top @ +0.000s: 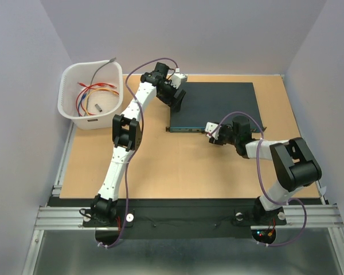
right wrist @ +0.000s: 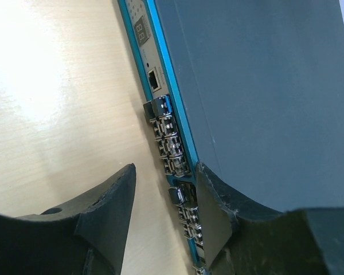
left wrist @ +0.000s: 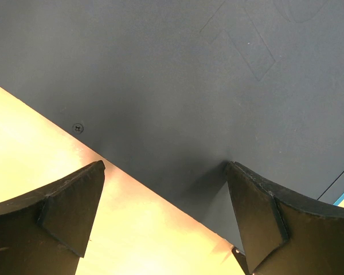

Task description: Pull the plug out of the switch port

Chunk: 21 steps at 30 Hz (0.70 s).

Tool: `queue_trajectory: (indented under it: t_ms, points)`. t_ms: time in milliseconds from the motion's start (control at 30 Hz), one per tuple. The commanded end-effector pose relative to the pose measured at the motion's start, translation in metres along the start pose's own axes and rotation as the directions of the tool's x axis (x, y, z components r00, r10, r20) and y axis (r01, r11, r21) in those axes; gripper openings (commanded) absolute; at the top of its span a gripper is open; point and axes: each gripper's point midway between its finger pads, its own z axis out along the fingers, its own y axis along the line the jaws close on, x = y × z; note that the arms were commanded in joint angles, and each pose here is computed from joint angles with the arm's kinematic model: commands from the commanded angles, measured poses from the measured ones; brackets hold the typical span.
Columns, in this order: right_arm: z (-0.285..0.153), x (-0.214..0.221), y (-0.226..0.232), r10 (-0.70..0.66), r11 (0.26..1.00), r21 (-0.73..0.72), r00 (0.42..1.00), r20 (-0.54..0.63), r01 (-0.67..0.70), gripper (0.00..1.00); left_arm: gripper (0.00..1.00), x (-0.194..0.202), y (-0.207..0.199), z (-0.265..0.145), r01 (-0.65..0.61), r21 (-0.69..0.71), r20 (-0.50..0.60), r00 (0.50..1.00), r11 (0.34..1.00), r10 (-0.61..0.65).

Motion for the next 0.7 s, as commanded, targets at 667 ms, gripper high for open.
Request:
queue_trajectory:
  t_ms: [667]
  points:
    - [-0.014,0.009,0.002,-0.034,0.999,-0.044,0.996,-0.083,0.030,0.48,0.98,0.002,0.007,-0.005,-0.013,-0.024,-0.014,1.000,1.000,0.013]
